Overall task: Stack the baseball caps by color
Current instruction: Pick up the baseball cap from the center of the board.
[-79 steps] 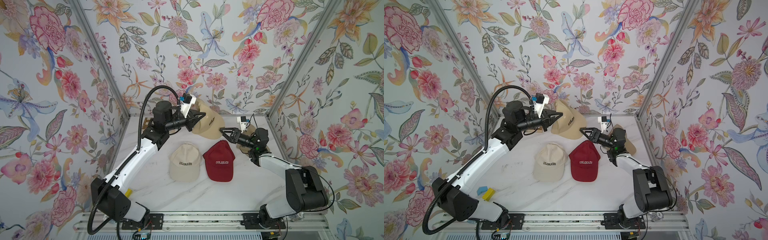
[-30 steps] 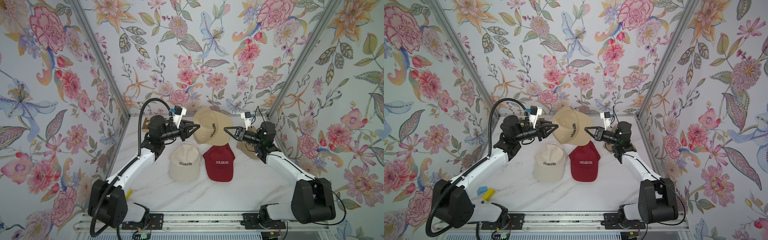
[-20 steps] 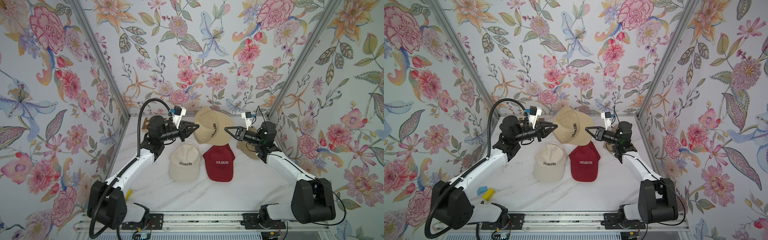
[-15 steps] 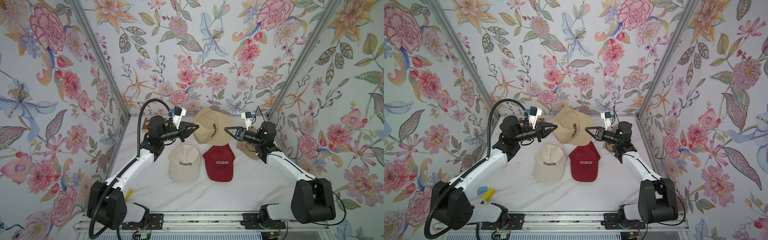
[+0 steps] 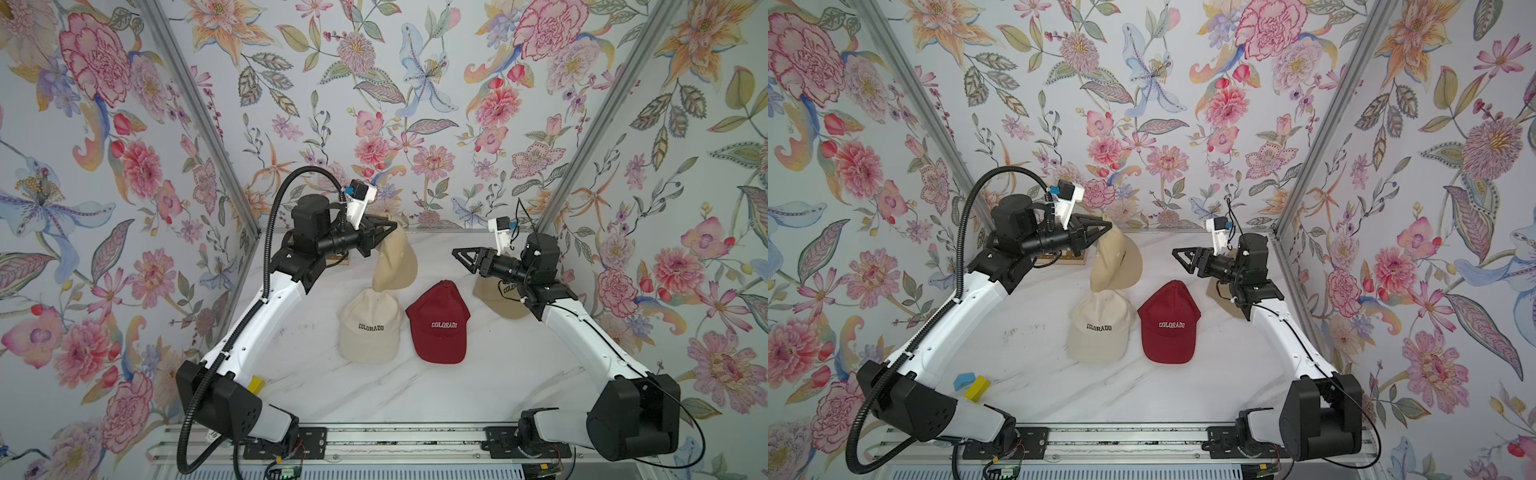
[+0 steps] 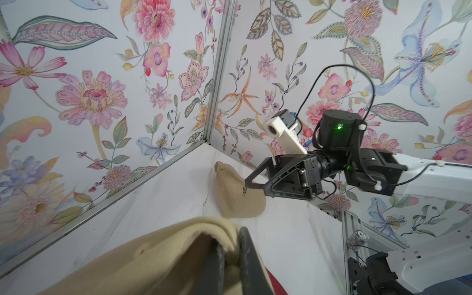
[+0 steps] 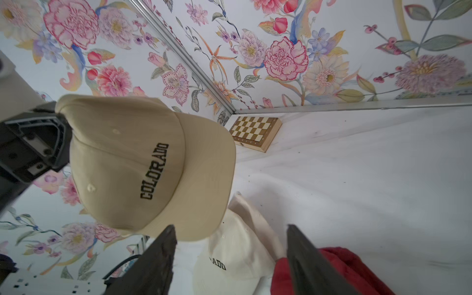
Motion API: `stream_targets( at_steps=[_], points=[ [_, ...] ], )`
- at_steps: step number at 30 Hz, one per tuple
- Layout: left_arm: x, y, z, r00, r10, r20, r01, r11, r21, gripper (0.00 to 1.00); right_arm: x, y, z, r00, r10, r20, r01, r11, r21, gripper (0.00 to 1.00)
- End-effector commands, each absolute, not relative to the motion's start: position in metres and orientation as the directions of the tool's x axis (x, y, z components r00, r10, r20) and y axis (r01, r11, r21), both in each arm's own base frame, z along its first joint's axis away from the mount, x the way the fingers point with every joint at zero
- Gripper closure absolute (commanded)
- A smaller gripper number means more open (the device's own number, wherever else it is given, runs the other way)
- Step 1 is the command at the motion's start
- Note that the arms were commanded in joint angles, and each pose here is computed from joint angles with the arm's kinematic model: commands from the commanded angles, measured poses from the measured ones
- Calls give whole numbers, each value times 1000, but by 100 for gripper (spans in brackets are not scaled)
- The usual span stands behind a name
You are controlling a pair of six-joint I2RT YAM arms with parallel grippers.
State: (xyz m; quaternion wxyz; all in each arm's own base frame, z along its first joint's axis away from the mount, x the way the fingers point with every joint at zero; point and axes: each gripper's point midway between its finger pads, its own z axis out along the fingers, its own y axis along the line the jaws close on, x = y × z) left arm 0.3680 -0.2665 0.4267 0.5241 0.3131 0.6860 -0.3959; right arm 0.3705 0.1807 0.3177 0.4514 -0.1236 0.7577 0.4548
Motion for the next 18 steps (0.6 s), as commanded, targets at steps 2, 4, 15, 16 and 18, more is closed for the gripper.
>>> stream_targets(
  at_steps=[2,4,15,16,18],
  points=[
    [372,-256,396,-356,176,-918,796,571,-200,100,358,185,335,-446,71,-892,-652,657,378,1],
    [377,-260,377,-400,231,-887,792,574,-208,100,348,195,345,-367,-12,-930,-696,667,266,1],
    [358,-281,337,-436,454,-777,817,562,-130,100,310,269,364,-3,-230,-973,-828,546,-126,1],
    [358,-282,339,-432,453,-780,818,561,-127,100,311,275,363,10,-240,-971,-831,538,-141,0],
    [355,-285,344,-419,453,-787,826,550,-124,100,312,286,362,28,-250,-968,-837,523,-160,3]
  ],
)
